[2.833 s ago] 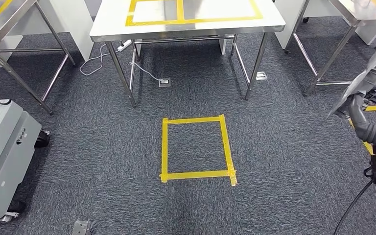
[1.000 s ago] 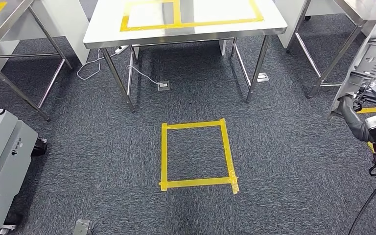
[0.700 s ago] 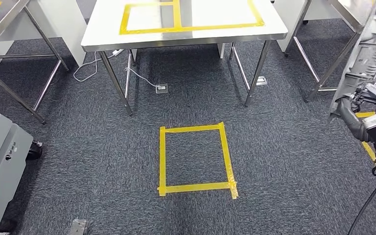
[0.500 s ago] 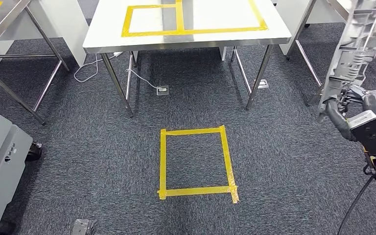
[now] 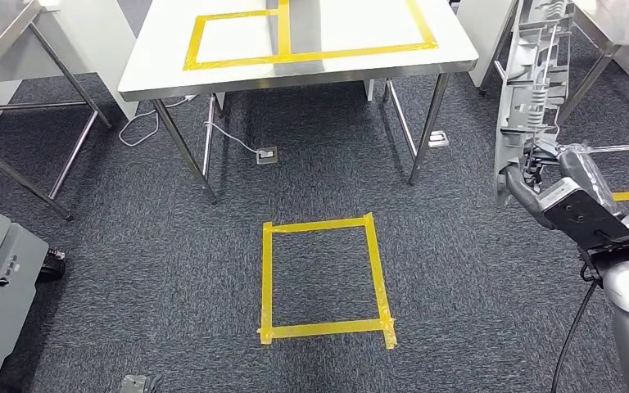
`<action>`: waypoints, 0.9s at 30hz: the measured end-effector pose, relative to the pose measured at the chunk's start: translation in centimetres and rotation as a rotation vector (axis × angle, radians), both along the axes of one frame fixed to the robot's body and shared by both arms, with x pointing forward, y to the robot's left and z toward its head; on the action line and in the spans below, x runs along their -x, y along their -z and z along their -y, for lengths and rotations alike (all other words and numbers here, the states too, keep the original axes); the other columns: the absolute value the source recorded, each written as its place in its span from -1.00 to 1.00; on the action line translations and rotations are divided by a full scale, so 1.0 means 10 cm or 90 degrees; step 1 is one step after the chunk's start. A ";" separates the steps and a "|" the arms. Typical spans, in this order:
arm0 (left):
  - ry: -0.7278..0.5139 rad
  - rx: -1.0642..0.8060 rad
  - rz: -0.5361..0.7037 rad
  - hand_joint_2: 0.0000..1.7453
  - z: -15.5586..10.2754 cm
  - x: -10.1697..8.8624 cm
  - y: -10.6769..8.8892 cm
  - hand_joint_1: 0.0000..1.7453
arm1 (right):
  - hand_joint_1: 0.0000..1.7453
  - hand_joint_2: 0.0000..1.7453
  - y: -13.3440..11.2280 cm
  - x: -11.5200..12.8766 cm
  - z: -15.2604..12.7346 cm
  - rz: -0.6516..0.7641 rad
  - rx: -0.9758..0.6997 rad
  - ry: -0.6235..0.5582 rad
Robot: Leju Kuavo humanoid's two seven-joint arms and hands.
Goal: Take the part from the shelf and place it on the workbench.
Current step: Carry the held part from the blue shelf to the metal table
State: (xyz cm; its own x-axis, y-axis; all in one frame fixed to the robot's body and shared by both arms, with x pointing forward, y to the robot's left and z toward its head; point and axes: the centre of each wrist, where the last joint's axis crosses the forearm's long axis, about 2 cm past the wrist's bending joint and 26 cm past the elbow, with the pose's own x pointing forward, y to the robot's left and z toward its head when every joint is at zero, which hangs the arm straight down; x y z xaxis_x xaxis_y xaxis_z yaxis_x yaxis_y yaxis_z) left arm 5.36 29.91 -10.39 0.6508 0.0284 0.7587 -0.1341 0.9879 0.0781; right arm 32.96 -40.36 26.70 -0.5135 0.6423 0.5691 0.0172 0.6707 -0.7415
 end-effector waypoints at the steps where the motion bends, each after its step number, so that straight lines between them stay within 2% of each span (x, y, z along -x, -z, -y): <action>1: 0.000 0.001 -0.001 1.00 0.01 0.00 0.00 -1.00 | 0.90 1.00 0.01 0.00 -0.01 -0.003 0.001 -0.004; 8: 0.001 -0.005 -0.001 1.00 -0.07 0.03 0.00 -1.00 | 0.90 1.00 -0.03 -0.06 -0.12 -0.003 0.008 -0.026; 14: 0.000 0.001 -0.001 1.00 -0.03 0.04 0.01 -1.00 | 0.90 1.00 -0.03 -0.07 -0.18 -0.007 0.015 -0.035; 18: 0.001 0.009 -0.004 1.00 0.01 0.06 0.01 -1.00 | 0.90 1.00 -0.02 -0.08 -0.19 -0.011 0.018 -0.035; 27: 0.003 0.005 -0.009 1.00 -0.06 0.10 0.01 -1.00 | 0.90 1.00 -0.08 -0.11 -0.18 -0.008 0.025 -0.035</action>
State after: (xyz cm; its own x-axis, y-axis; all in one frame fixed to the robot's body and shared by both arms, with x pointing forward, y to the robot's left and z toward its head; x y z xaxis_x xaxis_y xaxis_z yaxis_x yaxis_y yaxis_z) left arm 4.39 30.48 -10.52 0.6611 0.0312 0.7497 -0.1285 0.9891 0.0722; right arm 34.03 -38.59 27.52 -0.5413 0.6349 0.5512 -0.0285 0.6414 -0.7667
